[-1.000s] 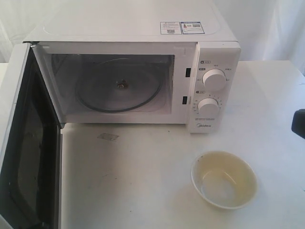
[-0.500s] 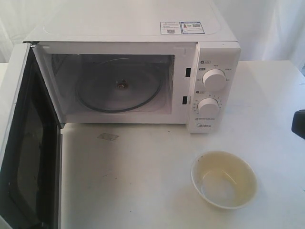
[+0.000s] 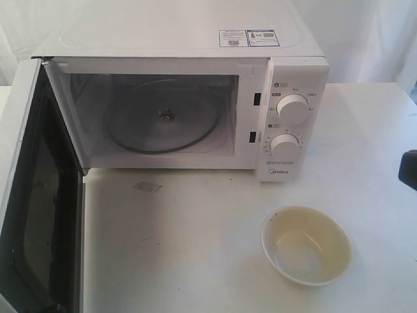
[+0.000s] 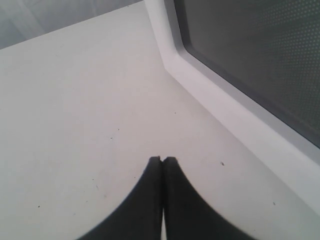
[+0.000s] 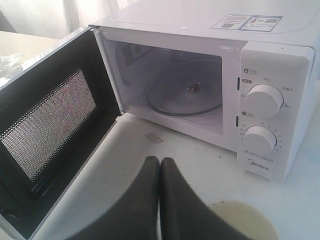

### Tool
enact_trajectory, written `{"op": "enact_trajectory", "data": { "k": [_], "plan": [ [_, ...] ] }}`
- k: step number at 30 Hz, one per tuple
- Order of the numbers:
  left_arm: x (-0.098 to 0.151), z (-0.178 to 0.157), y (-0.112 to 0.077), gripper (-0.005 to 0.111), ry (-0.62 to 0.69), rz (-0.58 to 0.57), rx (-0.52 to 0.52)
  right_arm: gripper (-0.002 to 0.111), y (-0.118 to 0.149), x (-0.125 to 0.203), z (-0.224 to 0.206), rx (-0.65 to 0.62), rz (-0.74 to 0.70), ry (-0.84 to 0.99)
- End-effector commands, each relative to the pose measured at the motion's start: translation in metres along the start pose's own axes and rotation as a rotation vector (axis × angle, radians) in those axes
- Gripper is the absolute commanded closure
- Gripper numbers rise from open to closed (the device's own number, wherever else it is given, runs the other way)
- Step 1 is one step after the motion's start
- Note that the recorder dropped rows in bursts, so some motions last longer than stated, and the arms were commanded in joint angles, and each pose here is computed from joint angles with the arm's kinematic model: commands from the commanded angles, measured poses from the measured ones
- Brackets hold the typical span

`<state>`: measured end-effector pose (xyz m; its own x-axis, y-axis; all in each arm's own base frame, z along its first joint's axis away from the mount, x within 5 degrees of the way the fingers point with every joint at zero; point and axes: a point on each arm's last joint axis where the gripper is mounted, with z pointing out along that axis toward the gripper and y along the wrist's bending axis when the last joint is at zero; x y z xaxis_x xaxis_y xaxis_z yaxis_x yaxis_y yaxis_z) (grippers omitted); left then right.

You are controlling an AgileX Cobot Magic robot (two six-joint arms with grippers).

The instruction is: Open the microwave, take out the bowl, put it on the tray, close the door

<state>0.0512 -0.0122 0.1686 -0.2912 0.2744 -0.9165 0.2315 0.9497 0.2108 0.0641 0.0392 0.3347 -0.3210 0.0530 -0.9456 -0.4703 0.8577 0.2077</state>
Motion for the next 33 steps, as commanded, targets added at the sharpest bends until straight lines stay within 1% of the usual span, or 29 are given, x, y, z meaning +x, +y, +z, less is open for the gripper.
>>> {"op": "enact_trajectory", "data": {
  "k": [1,3,5,7,9,11,15,18,21,25,27,30,31,33],
  "plan": [
    [0.001,0.0,0.0,0.107,-0.001,-0.002,0.002,0.108,-0.002,0.002,-0.001,0.021,-0.006,0.02],
    [0.001,0.0,0.0,0.107,-0.001,-0.002,0.002,0.108,-0.002,0.004,-0.002,0.025,-0.006,0.034],
    [0.001,0.0,0.0,0.107,-0.001,-0.002,0.002,0.108,-0.003,0.003,-0.006,0.029,0.003,0.009],
    [0.001,0.0,0.0,0.107,-0.001,-0.002,0.002,0.108,-0.005,0.004,-0.008,0.044,0.029,-0.09],
    [0.001,0.0,0.0,0.107,-0.001,-0.002,0.002,0.108,-0.009,0.009,-0.008,0.052,0.047,-0.244],
    [0.001,0.0,0.0,0.107,-0.001,-0.002,0.002,0.108,-0.016,0.027,-0.007,0.097,0.061,-0.332],
    [0.001,0.0,0.0,0.107,-0.001,-0.002,0.002,0.108,-0.031,0.069,-0.005,0.198,0.067,-0.445],
    [0.001,0.0,0.0,0.107,-0.001,-0.002,0.002,0.108,-0.038,0.09,-0.004,0.266,0.058,-0.529],
    [0.001,0.0,0.0,0.107,-0.001,-0.002,0.002,0.108,-0.047,0.105,0.002,0.352,0.053,-0.526],
    [0.001,0.0,0.0,0.107,-0.001,-0.002,0.002,0.108,-0.053,0.112,0.003,0.444,0.048,-0.484],
    [0.001,0.0,0.0,0.107,-0.001,-0.002,0.002,0.108,-0.056,0.119,0.005,0.485,0.057,-0.396],
    [0.001,0.0,0.0,0.107,-0.001,-0.002,0.002,0.108,-0.06,0.131,0.007,0.535,-0.009,-0.245],
    [0.001,0.0,0.0,0.107,-0.001,-0.002,0.002,0.108,-0.061,0.138,0.008,0.552,-0.042,-0.155],
    [0.001,0.0,0.0,0.107,-0.001,-0.002,0.002,0.108,-0.062,0.145,0.008,0.565,-0.08,-0.052]
  ]
}}
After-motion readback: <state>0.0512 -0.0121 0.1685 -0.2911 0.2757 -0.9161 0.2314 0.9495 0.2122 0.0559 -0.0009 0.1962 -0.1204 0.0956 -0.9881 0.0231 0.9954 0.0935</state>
